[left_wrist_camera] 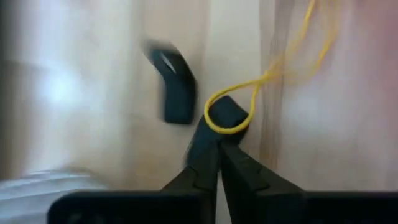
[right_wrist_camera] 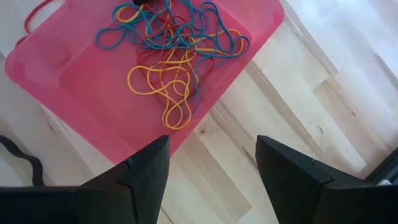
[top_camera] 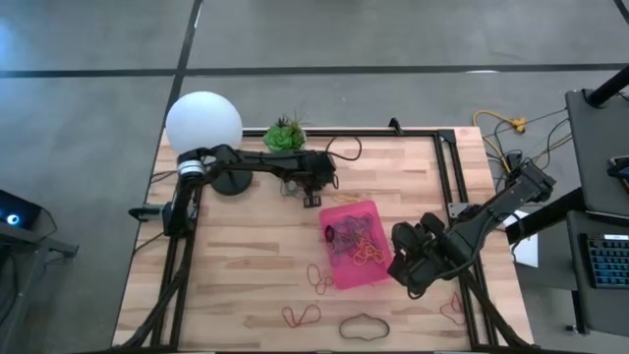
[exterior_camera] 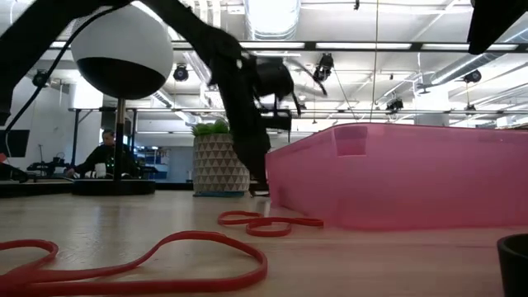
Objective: Pick and place rubber bands into bin
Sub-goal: Put the black rubber band into the red bin, then put the bottom right red rubber band into the red bin
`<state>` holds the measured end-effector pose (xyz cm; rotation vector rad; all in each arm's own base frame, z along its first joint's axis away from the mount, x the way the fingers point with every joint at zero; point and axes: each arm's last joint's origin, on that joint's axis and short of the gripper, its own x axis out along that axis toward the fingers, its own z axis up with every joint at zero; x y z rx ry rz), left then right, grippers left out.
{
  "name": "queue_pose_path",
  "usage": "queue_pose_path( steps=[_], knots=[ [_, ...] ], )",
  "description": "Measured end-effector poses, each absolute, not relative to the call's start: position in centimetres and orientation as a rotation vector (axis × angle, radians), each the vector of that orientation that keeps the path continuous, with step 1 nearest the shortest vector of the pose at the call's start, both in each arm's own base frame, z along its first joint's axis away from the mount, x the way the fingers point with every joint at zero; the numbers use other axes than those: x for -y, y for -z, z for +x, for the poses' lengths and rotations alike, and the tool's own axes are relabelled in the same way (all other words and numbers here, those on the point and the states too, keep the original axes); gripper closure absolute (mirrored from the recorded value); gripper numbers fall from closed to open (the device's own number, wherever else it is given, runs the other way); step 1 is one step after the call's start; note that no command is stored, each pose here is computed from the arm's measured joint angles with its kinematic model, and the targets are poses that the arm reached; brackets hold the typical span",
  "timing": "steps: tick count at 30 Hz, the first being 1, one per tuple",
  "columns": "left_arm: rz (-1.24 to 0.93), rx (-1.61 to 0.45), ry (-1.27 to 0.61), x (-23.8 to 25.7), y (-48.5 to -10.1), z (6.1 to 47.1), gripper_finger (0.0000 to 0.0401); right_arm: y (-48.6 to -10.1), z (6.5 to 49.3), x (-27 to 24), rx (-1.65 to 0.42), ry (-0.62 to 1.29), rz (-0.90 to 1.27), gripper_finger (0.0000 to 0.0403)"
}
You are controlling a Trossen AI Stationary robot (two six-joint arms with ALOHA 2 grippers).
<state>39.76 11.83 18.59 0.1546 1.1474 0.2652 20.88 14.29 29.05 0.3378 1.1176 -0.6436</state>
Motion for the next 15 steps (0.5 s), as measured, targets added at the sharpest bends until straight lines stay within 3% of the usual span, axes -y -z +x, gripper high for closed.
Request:
queue_pose_path(
  steps=[6, 15],
  knots=[
    [0.116, -0.904, -0.298, -7.9, -26.8, 38.6, 0.0401, -29.1, 20.9, -14.2, -1.089, 0.654, 0.318, 0.0179],
    [-0.09, -0.709, -0.039, 1.6, -31.3, 37.5, 0.0401, -29.1, 21.0, -14.0, -1.074, 0.662, 0.308, 0.0179]
  ],
)
